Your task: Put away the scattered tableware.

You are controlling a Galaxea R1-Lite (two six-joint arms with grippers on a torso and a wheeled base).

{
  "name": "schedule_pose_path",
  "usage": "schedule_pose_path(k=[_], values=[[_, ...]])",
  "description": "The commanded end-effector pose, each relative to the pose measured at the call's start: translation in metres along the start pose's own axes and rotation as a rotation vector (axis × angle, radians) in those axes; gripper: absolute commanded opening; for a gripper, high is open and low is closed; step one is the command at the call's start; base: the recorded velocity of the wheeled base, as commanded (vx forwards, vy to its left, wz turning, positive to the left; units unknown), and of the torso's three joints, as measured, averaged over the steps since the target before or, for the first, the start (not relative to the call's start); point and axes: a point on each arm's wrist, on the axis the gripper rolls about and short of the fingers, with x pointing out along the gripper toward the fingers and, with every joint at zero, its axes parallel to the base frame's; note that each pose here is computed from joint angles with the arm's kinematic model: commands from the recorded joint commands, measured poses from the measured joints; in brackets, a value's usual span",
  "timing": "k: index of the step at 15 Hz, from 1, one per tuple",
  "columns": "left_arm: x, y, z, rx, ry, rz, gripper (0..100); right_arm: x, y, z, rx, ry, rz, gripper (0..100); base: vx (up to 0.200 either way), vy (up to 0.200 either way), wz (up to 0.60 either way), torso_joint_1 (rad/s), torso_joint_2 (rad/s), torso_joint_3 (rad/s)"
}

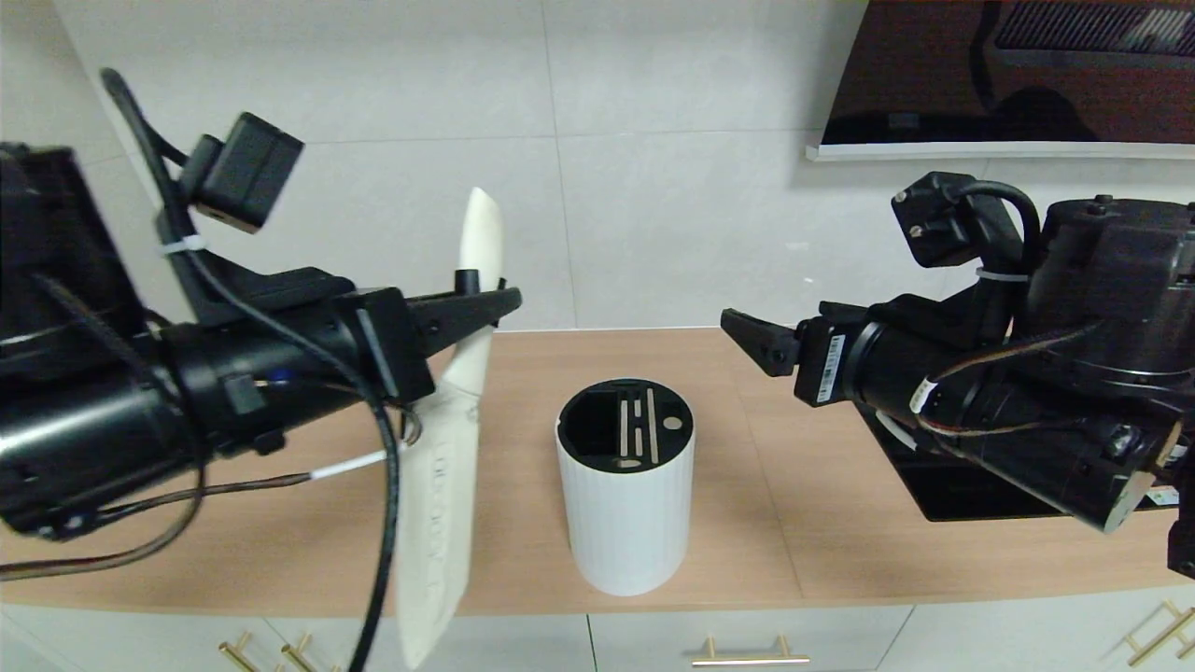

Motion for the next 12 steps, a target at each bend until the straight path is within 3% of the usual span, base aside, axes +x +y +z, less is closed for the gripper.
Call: schedule_pose_path(k=[1, 5, 8, 11, 12], values=[[-0.054, -0.024, 0.04, 0.104, -0.151, -0.006, 0, 0.0, -0.005, 0.001, 0.001, -0.003, -0.016, 100, 0.0, 0.0, 0.0, 0.0, 0.0, 0.0], [-0.05, -0.023, 0.041, 0.102, -0.154, 0.018, 0, 0.001, -0.006, 0.001, 0.001, -0.004, -0.019, 100, 0.0, 0.0, 0.0, 0.0, 0.0, 0.0], [-0.018, -0.025, 0.04, 0.072, -0.174, 0.162, 0, 0.001, -0.006, 0.001, 0.001, -0.004, -0.019, 100, 0.0, 0.0, 0.0, 0.0, 0.0, 0.0], [0.031, -0.033, 0.028, 0.04, -0.312, 0.305, 0, 0.001, -0.006, -0.001, -0.001, 0.002, -0.02, 100, 0.0, 0.0, 0.0, 0.0, 0.0, 0.0], [0.044, -0.033, 0.023, 0.048, -0.334, 0.342, 0, 0.001, -0.006, 0.0, 0.0, 0.0, -0.02, 100, 0.0, 0.0, 0.0, 0.0, 0.0, 0.0]])
